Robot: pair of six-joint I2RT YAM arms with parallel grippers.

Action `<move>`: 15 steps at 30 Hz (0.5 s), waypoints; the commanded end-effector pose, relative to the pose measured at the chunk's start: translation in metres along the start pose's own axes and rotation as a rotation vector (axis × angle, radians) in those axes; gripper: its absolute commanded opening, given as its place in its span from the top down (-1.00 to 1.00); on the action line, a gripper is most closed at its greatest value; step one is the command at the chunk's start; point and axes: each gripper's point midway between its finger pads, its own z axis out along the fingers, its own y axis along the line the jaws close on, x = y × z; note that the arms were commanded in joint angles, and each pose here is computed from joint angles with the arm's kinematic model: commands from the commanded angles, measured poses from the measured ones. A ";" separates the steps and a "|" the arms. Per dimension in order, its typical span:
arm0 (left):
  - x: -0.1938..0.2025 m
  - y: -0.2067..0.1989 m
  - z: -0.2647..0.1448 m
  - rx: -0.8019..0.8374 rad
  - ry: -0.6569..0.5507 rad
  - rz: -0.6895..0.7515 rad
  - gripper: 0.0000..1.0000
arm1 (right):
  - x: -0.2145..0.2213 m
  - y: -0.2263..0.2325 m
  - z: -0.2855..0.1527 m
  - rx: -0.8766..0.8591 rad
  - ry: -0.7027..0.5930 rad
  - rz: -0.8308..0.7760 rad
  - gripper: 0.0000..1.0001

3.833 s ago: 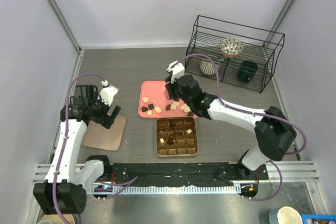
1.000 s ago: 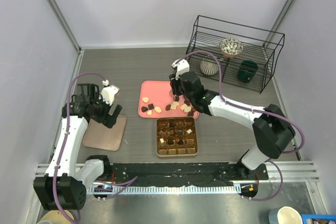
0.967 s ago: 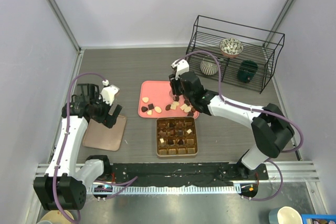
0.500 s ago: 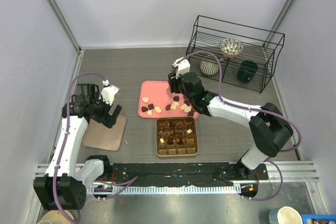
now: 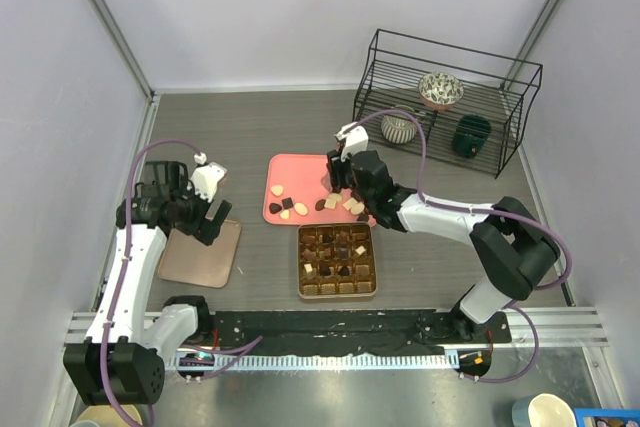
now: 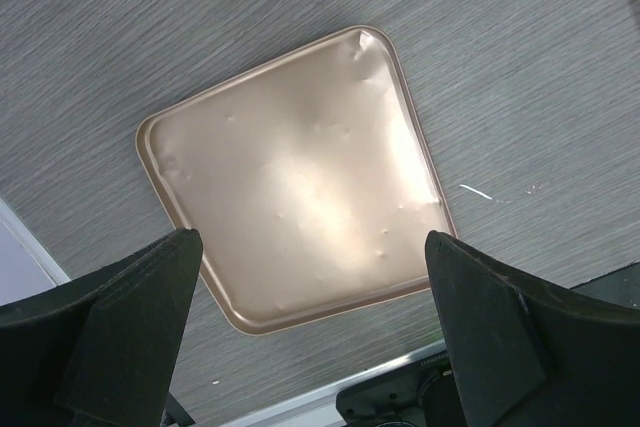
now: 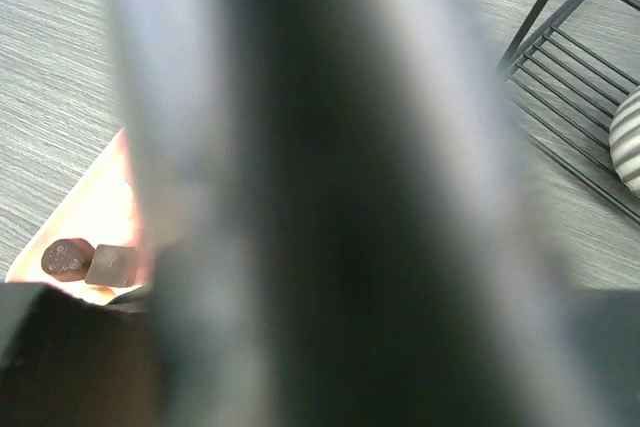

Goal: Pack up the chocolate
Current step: Pick up the fake chocolate from the plate.

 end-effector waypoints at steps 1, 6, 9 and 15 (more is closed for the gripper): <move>-0.010 0.006 -0.010 -0.027 -0.038 0.022 -0.99 | -0.012 -0.007 -0.010 0.025 -0.041 0.029 0.00; -0.011 0.005 -0.010 -0.022 -0.041 0.019 -0.99 | -0.011 -0.011 -0.018 0.029 -0.030 0.025 0.01; -0.012 0.005 -0.011 -0.022 -0.043 0.022 -0.99 | -0.011 -0.012 -0.020 0.031 -0.026 0.022 0.02; -0.010 0.005 -0.012 -0.024 -0.042 0.024 -0.99 | -0.011 -0.011 -0.022 0.029 -0.018 0.026 0.19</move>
